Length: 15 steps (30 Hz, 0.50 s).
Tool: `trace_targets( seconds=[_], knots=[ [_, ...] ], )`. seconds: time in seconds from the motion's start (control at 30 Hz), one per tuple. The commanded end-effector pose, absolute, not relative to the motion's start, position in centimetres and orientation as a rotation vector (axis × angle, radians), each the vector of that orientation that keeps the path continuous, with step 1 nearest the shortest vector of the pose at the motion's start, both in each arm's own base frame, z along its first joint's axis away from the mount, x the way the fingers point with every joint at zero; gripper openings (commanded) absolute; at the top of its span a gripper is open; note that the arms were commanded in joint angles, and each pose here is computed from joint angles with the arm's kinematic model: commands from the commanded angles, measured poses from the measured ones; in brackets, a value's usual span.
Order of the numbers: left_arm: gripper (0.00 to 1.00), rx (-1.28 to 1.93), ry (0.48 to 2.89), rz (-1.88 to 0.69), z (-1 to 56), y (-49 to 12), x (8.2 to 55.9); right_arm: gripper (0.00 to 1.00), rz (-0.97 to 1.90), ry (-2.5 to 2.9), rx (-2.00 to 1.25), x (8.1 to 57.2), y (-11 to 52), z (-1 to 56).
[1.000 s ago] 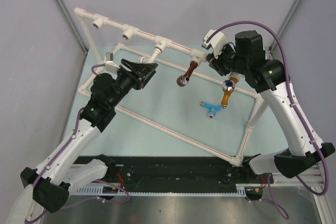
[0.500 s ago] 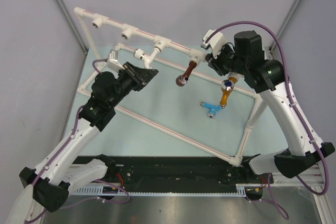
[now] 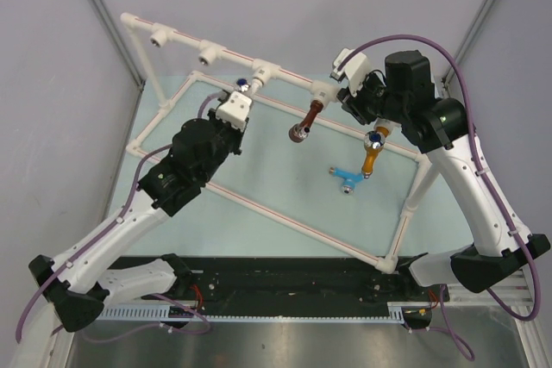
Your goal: Install the water faucets
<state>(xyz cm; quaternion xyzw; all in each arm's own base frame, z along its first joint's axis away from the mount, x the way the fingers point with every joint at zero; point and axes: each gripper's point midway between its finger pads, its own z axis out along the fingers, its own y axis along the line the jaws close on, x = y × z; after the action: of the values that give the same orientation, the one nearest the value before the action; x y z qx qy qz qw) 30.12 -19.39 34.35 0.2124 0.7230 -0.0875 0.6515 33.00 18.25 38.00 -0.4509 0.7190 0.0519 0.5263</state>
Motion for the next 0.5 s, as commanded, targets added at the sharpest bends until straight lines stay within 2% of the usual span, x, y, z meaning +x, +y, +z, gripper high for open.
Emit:
trace_targets(
  seconds=[0.0,0.17,0.27,0.37,0.4,0.43,0.47],
  knots=[
    [0.02,0.854,1.370,0.148,39.1,-19.3,29.6,0.00,0.136,1.868,-1.037,32.8,17.8,35.1],
    [0.08,1.134,1.197,0.399,38.6,-20.3,28.9,0.00,0.134,1.870,-1.037,32.9,17.8,35.0],
    [0.15,1.205,1.145,0.497,38.4,-20.4,28.9,0.00,0.134,1.874,-1.039,32.9,17.8,34.9],
    [0.40,1.184,1.118,0.481,39.8,-20.5,28.5,0.00,0.133,1.876,-1.038,32.9,17.8,34.9],
    [0.54,1.159,1.107,0.462,40.8,-20.4,28.2,0.00,0.134,1.878,-1.038,33.0,17.8,34.8],
    [0.61,1.108,1.103,0.411,41.8,-20.2,27.7,0.00,0.132,1.878,-1.037,33.0,17.8,34.8],
    [0.75,1.069,1.093,0.368,42.8,-20.2,27.3,0.00,0.134,1.877,-1.037,33.0,17.8,34.9]
  ],
)
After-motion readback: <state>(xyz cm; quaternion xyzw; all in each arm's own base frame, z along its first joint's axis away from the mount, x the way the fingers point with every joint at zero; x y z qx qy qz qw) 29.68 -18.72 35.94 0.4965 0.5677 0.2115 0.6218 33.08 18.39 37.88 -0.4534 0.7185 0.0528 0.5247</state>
